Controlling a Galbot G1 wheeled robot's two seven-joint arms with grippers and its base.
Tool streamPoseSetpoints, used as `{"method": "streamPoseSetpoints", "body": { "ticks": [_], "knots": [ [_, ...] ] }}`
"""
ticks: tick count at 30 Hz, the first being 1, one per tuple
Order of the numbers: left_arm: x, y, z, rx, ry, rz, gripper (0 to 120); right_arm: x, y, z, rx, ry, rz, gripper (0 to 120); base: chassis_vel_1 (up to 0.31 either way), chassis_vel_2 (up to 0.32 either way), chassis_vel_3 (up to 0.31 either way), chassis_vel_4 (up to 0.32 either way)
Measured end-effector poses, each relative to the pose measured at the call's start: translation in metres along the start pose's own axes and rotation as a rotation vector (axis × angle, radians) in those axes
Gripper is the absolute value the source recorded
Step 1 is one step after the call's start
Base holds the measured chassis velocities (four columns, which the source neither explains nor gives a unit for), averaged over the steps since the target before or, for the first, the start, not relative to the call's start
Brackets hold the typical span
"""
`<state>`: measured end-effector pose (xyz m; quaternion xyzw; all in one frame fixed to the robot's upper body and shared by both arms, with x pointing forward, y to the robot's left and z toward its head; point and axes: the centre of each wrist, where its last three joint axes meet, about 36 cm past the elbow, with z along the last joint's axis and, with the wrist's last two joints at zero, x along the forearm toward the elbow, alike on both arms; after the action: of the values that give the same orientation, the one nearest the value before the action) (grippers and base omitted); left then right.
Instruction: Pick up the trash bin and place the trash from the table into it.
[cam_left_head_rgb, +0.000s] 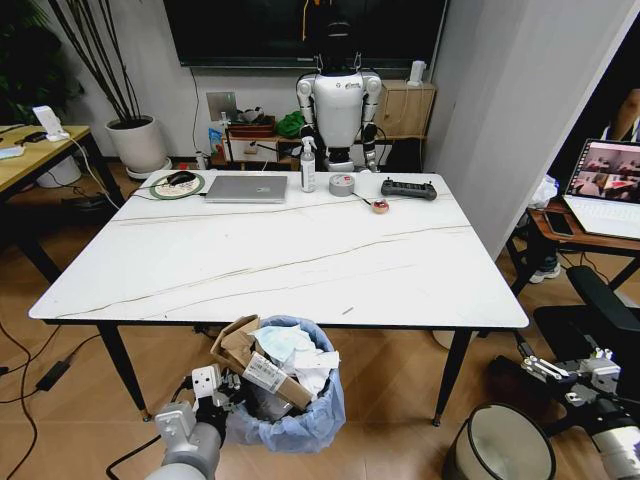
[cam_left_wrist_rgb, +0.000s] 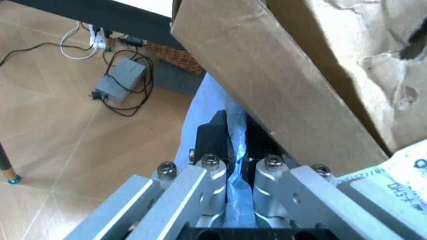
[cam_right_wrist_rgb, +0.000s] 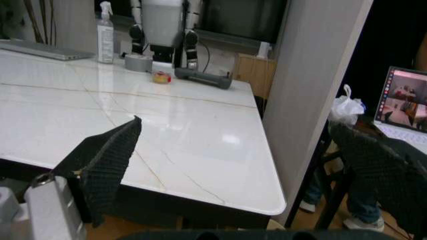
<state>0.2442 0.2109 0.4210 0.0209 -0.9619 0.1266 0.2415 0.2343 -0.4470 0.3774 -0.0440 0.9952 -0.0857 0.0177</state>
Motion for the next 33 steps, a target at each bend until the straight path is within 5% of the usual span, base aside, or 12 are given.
{"method": "streamPoseSetpoints", "body": {
  "ticks": [33],
  "knots": [
    [-0.0035, 0.0003, 0.0068, -0.004, 0.015, -0.005, 0, 0.0, 0.0, 0.0, 0.0, 0.0, 0.0, 100, 0.0, 0.0, 0.0, 0.0]
  ]
}}
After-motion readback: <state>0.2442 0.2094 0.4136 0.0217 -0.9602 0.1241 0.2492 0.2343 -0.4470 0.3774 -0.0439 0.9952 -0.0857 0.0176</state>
